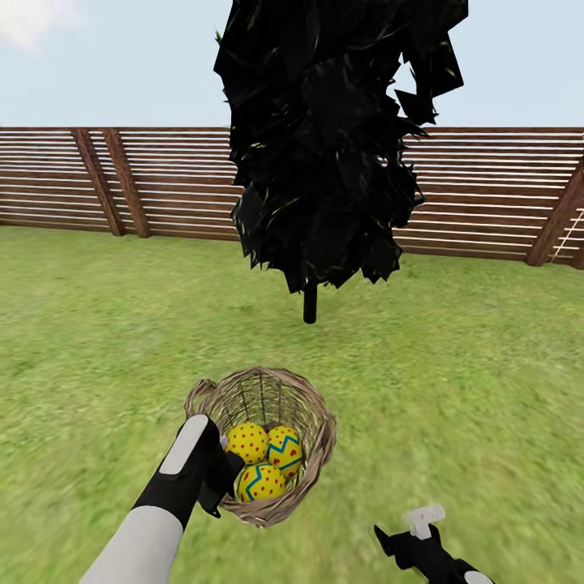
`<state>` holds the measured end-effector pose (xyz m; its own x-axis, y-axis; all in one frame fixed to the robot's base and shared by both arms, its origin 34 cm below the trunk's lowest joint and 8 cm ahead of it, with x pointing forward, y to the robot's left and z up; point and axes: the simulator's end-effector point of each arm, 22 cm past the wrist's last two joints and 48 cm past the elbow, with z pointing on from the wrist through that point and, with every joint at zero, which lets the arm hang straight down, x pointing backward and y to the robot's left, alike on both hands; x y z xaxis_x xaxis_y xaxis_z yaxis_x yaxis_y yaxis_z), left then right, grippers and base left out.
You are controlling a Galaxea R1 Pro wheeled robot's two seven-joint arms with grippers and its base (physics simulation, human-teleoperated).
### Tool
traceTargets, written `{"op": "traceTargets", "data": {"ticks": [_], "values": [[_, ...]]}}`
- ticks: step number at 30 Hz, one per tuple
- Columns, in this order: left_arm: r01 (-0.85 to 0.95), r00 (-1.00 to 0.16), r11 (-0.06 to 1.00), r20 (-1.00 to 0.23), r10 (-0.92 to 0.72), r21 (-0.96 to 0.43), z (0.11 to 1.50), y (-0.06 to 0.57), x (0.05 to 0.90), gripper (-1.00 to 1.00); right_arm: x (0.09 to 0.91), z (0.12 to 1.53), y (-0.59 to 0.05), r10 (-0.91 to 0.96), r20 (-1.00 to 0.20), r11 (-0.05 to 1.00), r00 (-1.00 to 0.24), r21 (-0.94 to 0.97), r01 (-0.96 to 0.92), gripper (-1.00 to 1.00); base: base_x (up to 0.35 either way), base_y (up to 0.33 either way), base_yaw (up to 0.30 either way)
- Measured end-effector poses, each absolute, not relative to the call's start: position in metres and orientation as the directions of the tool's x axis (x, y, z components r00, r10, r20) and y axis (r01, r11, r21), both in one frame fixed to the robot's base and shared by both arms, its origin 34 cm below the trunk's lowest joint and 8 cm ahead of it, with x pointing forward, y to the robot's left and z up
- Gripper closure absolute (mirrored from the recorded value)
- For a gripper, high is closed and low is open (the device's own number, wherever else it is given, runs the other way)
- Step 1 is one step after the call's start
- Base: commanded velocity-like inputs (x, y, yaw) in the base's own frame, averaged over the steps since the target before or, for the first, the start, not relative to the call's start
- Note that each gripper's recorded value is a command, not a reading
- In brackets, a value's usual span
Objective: Take the three Easter eggs out of the wicker basket on the lawn in the garden, then place them on the lawn next to a single tree (choose any tree) so that all three eggs are next to the same tree and none are left in the basket.
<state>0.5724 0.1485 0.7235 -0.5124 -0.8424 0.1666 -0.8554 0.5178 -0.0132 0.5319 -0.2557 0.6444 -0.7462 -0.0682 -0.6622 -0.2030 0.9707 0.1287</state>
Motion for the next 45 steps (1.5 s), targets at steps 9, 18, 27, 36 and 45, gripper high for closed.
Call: {"op": "traceTargets", "data": {"ticks": [9, 18, 27, 36, 45], "values": [[-0.855, -0.515, 0.518, 0.159, -0.842, -0.023, 0.741, 0.15, 0.573, 1.0, 0.548, 0.676, -0.327, 0.059, -0.73, 0.996, -0.681, 0.089, -0.009, -1.0, 0.0, 0.0, 0.0], [-0.854, -0.516, 0.519, 0.159, -0.842, -0.024, 0.752, 0.15, 0.572, 1.0, 0.547, 0.698, -0.364, 0.033, -0.798, 0.993, -0.602, -0.045, 0.114, -1.0, 0.0, 0.0, 0.0], [-0.851, -0.521, 0.524, 0.158, -0.839, -0.024, 0.763, 0.148, 0.57, 1.0, 0.545, 0.707, -0.361, 0.036, -0.795, 0.993, -0.606, -0.041, 0.113, -1.0, 0.0, 0.0, -0.035], [-0.851, -0.521, 0.524, 0.159, -0.839, -0.025, 0.773, 0.148, 0.568, 1.0, 0.542, 0.717, -0.362, 0.034, -0.794, 0.993, -0.607, -0.043, 0.113, -1.0, 0.0, 0.0, -0.241], [-0.85, -0.523, 0.526, 0.159, -0.838, -0.025, 0.782, 0.147, 0.565, 1.0, 0.54, 0.727, -0.362, 0.034, -0.794, 0.993, -0.607, -0.044, 0.113, -1.0, 0.0, 0.0, -0.249]]}}
